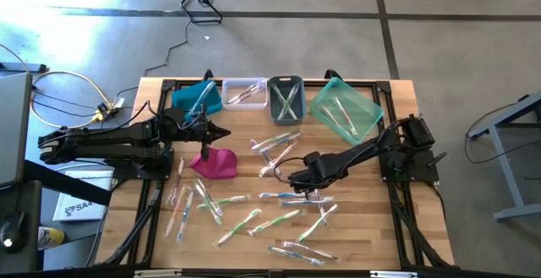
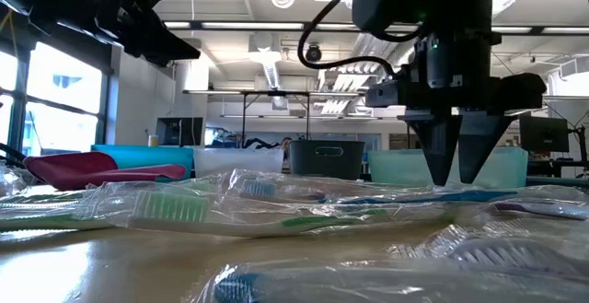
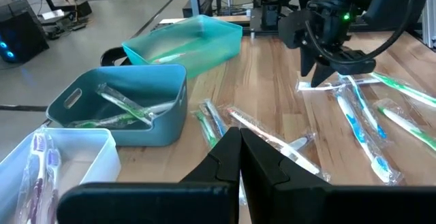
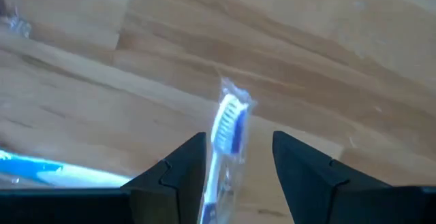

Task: Pick & Place Toothbrushes
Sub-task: Put the violet toothbrush into the white bin

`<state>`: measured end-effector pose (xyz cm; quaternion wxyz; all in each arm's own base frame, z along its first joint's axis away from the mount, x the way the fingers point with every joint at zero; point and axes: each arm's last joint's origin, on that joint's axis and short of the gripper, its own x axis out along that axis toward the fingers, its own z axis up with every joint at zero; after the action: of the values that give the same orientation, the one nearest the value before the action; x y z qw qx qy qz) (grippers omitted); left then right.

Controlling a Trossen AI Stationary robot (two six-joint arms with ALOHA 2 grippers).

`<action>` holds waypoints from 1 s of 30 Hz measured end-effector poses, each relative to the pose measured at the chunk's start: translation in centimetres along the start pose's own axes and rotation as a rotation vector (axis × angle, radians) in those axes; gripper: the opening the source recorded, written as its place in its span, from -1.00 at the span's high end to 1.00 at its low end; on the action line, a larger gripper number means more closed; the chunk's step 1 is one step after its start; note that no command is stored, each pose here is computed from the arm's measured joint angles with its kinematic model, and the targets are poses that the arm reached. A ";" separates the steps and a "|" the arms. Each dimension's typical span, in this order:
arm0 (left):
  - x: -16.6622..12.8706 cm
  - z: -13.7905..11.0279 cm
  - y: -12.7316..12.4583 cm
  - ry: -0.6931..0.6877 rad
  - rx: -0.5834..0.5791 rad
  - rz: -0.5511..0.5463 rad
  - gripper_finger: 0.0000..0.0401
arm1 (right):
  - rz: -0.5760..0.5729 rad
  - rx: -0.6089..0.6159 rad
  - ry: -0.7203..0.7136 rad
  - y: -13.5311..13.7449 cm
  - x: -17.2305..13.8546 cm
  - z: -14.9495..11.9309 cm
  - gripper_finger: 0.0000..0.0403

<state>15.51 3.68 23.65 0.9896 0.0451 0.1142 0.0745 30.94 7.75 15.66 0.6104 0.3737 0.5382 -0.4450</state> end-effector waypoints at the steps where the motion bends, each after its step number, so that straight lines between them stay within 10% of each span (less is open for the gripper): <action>1: 0.0 0.0 0.0 0.000 0.000 0.000 0.99 | 0.007 0.001 -0.005 0.0 0.2 0.0 0.20; 13: 0.0 0.0 0.0 0.001 0.002 0.000 0.99 | 0.061 0.013 -0.011 -0.6 2.1 0.0 0.22; 30: 0.0 -0.1 0.0 0.006 0.009 -0.005 0.99 | 0.054 -0.037 0.002 -0.7 2.2 0.0 0.87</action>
<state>15.49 3.67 23.59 0.9892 0.0490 0.1177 0.0718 30.33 7.24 13.49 0.6285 0.3770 0.5367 -0.4181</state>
